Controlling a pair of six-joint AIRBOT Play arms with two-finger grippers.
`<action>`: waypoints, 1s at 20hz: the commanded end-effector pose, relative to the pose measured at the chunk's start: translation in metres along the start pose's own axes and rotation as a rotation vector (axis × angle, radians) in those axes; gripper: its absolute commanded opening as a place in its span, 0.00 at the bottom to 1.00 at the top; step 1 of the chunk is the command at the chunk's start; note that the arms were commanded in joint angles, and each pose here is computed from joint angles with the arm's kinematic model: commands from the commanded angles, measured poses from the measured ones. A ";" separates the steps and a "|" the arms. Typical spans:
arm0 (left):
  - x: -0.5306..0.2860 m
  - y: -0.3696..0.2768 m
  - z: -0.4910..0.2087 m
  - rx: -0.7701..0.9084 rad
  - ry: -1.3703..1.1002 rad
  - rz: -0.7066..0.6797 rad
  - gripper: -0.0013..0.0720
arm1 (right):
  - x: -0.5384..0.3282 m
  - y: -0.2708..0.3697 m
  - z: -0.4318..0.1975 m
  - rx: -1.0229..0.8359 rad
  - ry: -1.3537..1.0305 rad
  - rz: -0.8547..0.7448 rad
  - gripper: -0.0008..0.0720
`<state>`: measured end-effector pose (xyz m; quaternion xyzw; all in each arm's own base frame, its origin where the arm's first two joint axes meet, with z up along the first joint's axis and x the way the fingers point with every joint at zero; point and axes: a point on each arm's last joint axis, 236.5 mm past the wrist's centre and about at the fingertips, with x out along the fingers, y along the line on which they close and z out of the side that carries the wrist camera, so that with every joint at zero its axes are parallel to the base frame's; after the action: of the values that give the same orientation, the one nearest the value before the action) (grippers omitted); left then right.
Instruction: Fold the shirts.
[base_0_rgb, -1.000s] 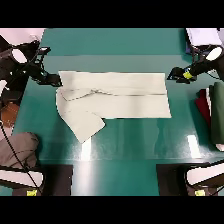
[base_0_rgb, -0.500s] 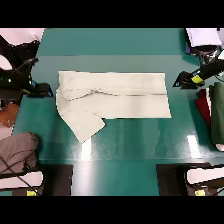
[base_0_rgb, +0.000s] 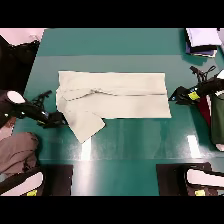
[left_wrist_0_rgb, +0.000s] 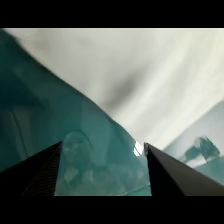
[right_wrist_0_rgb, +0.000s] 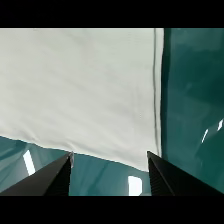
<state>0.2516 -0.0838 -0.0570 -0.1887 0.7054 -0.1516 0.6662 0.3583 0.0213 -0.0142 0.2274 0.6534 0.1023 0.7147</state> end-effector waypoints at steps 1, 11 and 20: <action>0.031 -0.022 -0.039 0.018 0.115 -0.016 0.84 | -0.001 0.003 -0.005 0.003 -0.022 0.010 0.73; 0.069 -0.072 -0.062 0.146 0.144 0.024 0.84 | -0.008 0.005 0.001 -0.007 -0.064 0.004 0.73; 0.071 -0.085 -0.052 0.123 0.095 -0.009 0.06 | -0.008 0.002 0.000 -0.009 -0.062 -0.009 0.73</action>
<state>0.2023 -0.1912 -0.0786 -0.1405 0.7253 -0.2049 0.6420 0.3584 0.0207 -0.0054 0.2273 0.6298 0.0971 0.7363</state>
